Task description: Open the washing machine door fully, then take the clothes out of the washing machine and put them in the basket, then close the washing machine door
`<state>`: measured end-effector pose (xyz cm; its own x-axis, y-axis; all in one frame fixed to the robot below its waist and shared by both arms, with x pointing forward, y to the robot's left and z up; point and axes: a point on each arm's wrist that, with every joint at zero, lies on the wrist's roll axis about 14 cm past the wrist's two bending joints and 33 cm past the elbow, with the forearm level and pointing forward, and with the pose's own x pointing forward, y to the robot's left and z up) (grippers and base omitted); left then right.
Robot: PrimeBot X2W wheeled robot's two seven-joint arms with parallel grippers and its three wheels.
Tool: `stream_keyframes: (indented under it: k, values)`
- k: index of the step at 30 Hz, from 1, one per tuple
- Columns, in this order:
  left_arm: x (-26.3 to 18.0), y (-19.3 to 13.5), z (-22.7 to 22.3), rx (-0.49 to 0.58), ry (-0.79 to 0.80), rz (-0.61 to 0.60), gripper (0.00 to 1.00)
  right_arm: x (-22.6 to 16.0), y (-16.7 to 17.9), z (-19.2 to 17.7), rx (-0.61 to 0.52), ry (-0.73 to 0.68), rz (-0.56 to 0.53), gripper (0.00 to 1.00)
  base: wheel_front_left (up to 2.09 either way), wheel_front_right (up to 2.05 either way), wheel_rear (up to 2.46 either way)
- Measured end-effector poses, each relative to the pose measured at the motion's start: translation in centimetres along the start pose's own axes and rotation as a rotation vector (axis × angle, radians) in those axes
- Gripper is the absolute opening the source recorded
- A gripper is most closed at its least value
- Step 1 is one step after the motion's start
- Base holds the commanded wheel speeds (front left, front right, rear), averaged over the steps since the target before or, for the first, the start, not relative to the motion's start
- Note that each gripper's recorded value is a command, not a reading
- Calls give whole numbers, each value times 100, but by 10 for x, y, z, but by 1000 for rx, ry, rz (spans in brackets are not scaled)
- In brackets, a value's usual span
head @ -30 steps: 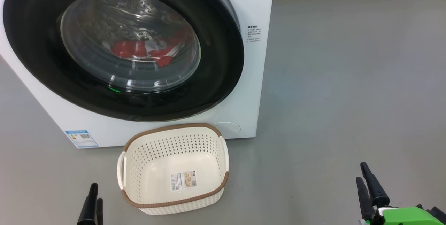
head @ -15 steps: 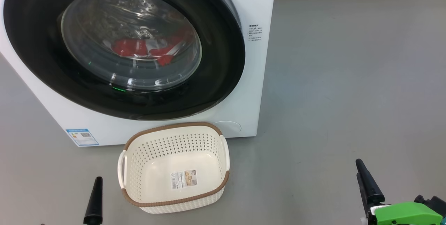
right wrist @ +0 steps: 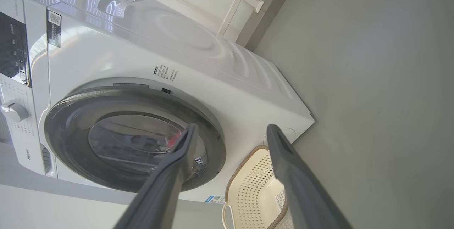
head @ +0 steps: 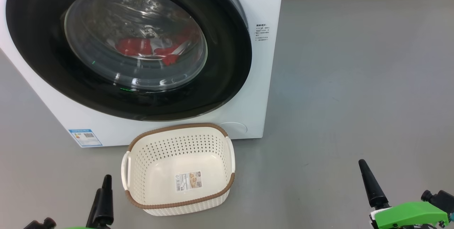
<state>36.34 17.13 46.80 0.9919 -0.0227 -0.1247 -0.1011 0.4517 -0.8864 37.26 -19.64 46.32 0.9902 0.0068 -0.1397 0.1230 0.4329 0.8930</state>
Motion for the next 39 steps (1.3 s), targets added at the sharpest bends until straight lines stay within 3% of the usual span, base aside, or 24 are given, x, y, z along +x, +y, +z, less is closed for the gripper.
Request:
stream_keyframes:
  k: [39]
  values:
    - [0,-28,6,493,-64,-95,100,5,25,0,-484,-16,109,100,0,0,0]
